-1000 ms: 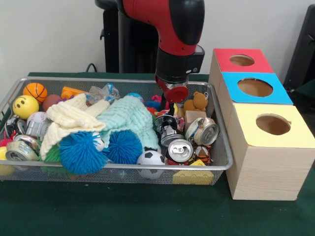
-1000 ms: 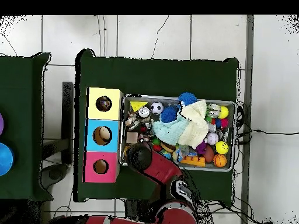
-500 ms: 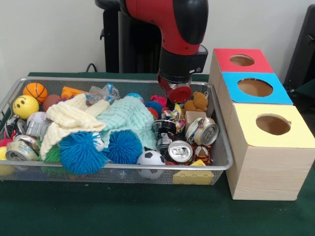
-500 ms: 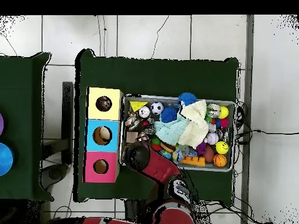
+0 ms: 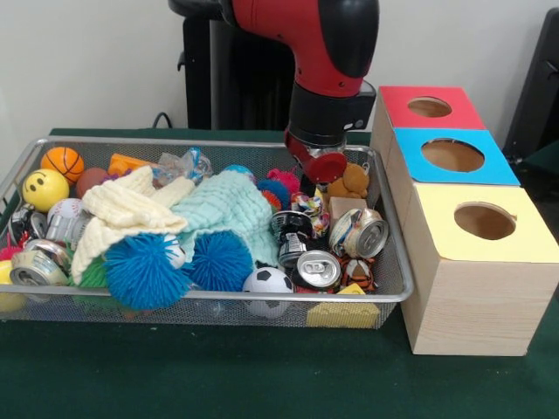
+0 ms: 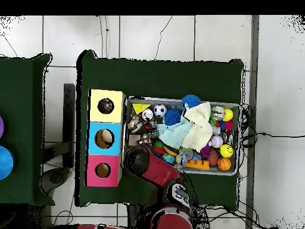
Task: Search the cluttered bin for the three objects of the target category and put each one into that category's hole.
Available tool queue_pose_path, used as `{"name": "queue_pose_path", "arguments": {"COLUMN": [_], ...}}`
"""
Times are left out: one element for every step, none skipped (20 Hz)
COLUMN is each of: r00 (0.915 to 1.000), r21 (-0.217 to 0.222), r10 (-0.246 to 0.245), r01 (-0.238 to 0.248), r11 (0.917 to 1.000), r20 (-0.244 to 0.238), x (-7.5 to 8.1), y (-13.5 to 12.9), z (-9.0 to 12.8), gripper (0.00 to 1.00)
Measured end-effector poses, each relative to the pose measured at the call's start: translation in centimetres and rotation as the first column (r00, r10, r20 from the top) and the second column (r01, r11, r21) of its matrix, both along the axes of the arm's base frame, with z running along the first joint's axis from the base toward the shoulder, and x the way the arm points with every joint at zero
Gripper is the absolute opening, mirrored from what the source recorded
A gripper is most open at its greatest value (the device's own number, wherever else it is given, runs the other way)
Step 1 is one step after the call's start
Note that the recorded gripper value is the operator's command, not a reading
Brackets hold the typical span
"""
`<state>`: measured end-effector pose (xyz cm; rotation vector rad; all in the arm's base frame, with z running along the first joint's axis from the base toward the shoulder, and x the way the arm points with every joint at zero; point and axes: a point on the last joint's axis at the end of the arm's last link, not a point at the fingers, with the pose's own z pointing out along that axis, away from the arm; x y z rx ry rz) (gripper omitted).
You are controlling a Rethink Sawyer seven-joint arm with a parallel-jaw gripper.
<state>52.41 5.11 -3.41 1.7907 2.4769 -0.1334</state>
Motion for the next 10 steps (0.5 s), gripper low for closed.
{"name": "queue_pose_path", "arguments": {"r00": [1.0000, 1.0000, 1.0000, 1.0000, 1.0000, 1.0000, 1.0000, 0.9999, 0.9999, 0.9998], "r21": [-0.001, -0.002, -0.002, -0.003, -0.004, -0.004, -0.005, -0.007, -0.008, -0.014], "r10": [0.002, 0.003, 0.004, 0.004, 0.005, 0.006, 0.006, 0.009, 0.011, 0.016], "r01": [-0.002, -0.003, -0.004, -0.004, -0.005, -0.006, -0.006, -0.009, -0.011, -0.016], "r11": [1.0000, 1.0000, 1.0000, 1.0000, 1.0000, 1.0000, 1.0000, 0.9999, 0.9999, 0.9998], "r20": [0.002, 0.004, 0.004, 0.004, 0.004, 0.004, 0.005, 0.006, 0.007, 0.010], "x": [0.01, 0.03, 0.02, 0.02, 0.02, 0.03, 0.04, 0.07, 0.07, 0.08], "y": [0.06, 0.11, 0.16, 0.16, 0.16, 0.18, 0.20, 0.26, 0.31, 0.42], "z": [0.00, 0.01, 0.01, 0.01, 0.04, 0.08, 0.11, 0.20, 0.26, 0.46], "gripper": [0.00, 0.00, 0.00, 0.00, 0.00, 0.00, 0.00, 0.00, 0.00, 0.00]}}
